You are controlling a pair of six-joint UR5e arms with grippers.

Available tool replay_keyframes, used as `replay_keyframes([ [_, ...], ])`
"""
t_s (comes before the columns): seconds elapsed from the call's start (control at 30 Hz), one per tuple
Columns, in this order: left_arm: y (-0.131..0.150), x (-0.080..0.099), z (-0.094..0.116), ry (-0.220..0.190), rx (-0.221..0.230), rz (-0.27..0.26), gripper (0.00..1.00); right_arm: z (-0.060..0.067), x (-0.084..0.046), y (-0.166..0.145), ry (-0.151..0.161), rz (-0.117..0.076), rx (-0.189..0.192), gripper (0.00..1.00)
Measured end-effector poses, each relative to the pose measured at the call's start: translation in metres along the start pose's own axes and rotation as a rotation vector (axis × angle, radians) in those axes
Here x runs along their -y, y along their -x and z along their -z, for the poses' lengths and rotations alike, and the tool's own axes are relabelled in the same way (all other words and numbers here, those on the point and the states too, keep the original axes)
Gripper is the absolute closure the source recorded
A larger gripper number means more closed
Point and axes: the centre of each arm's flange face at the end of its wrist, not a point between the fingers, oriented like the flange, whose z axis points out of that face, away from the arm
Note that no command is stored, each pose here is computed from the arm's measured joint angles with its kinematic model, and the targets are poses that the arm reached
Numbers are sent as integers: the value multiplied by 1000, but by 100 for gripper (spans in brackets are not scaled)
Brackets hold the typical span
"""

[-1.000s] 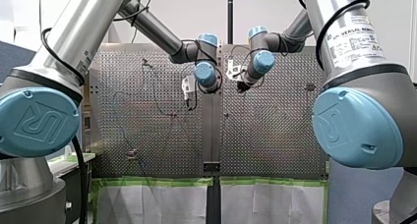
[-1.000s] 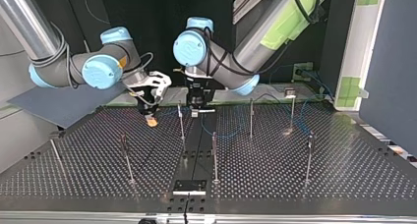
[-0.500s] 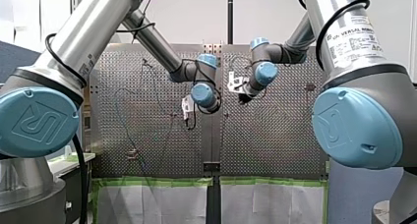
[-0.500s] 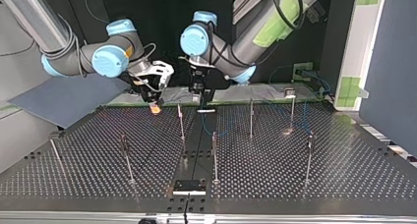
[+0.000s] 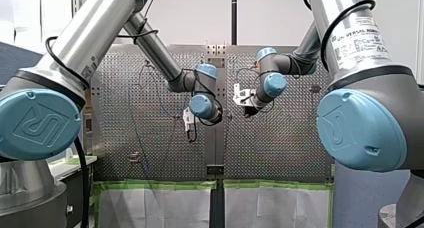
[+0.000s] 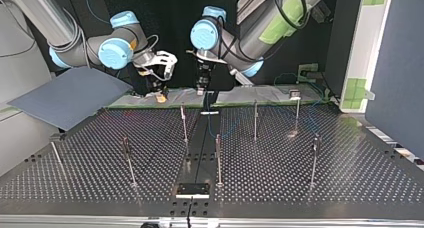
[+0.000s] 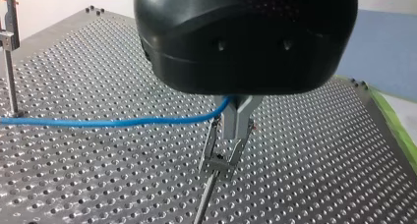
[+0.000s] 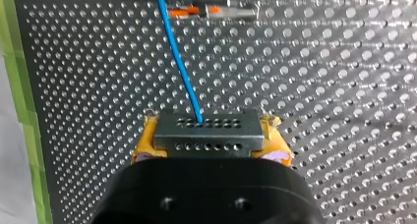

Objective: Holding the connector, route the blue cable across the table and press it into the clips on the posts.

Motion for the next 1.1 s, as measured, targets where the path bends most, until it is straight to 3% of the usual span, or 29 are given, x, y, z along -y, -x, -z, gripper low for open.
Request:
replay_keyframes([
  [0.33,-17,9,-31,-58,-2,60,100,-7,-2,8,-31,-9,-29,100],
  [0.77,-8,-1,-59,-49,37,98,100,-28,-27,17,-55,-49,-76,100],
  [0.93,-5,-6,-65,-58,52,112,100,-30,-32,16,-60,-58,-86,100],
  [1.1,3,-9,-73,-74,74,132,100,-40,-46,19,-66,-75,-93,100],
])
